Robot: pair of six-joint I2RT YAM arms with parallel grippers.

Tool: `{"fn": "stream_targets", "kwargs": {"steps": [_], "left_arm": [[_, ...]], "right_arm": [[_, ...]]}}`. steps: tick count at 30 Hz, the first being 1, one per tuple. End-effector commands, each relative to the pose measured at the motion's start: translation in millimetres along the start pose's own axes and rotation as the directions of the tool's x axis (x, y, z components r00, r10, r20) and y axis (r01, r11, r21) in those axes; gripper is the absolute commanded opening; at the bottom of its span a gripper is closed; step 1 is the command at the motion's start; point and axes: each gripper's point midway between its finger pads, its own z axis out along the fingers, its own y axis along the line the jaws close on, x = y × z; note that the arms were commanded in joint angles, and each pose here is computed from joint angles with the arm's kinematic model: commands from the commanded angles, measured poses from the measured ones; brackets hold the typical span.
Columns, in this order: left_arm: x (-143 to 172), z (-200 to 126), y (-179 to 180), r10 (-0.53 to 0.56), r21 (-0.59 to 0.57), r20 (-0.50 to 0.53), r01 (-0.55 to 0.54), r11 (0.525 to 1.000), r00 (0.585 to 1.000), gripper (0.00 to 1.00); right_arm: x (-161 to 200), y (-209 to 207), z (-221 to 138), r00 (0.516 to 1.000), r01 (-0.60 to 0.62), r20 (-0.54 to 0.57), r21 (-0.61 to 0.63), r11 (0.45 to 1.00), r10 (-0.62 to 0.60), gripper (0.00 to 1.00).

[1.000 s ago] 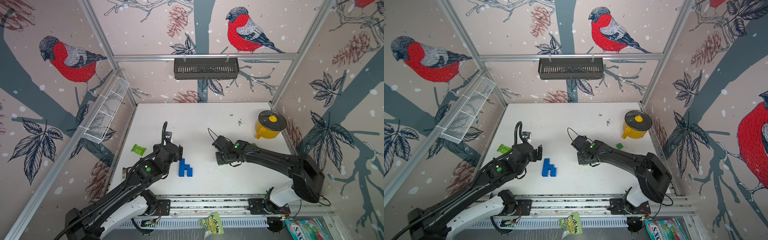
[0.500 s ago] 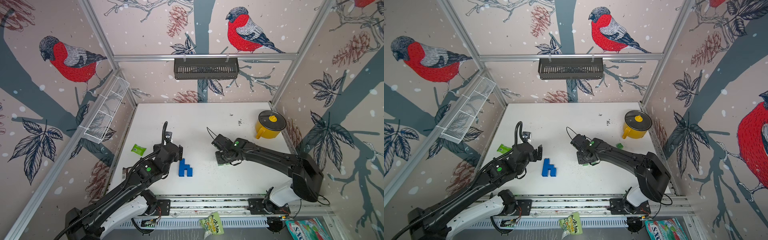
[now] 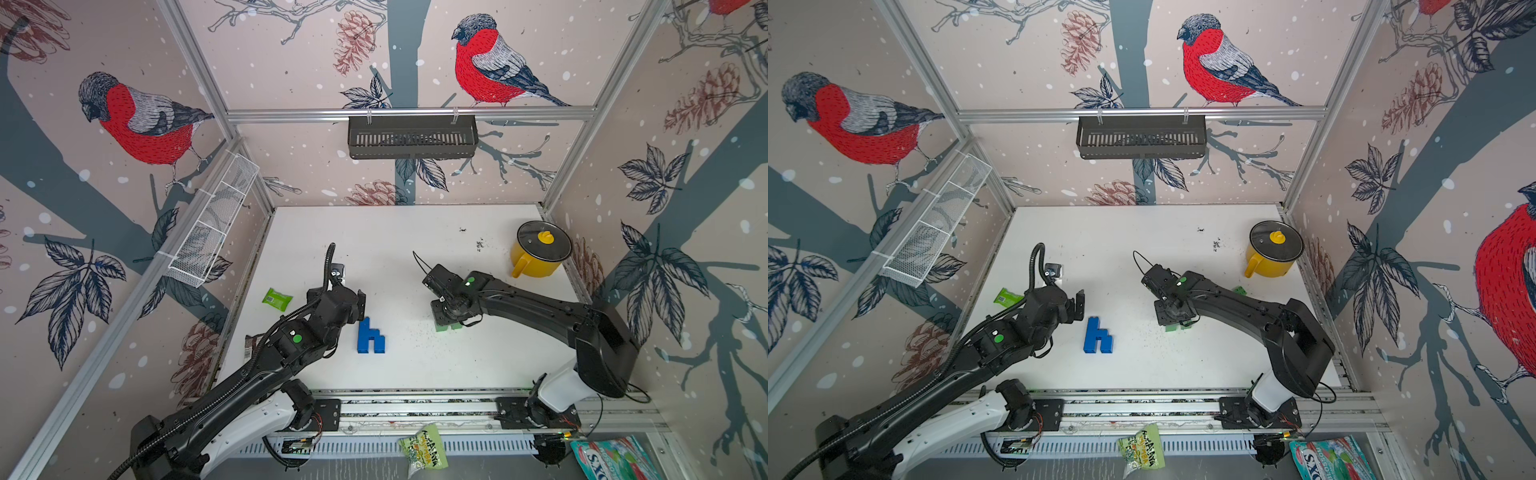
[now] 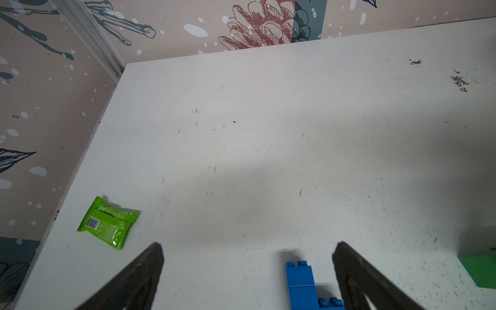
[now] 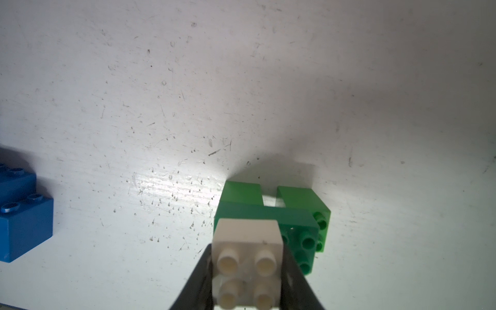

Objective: Assemble the letter h with lego
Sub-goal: Assemble the lego brick with the lego brick.

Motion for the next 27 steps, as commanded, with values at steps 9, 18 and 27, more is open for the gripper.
{"fn": "stream_targets", "kwargs": {"steps": [9,18,27], "left_arm": [[-4.2,0.6,-3.6,-0.012,0.016,0.016,0.011,1.0,1.0,0.98],[-3.5,0.7,-4.1,-0.009,0.019,0.015,0.008,1.0,1.0,0.98],[-4.1,0.2,-4.2,-0.011,0.022,0.017,0.011,1.0,1.0,0.98]], "right_arm": [[8.9,3.2,-1.4,0.999,0.023,-0.042,-0.026,0.999,-0.024,0.29],[9.1,1.2,2.1,0.998,0.031,-0.054,-0.009,0.999,-0.031,0.28],[11.0,-1.4,2.4,0.997,0.042,-0.067,0.001,0.999,-0.042,0.28]]}}
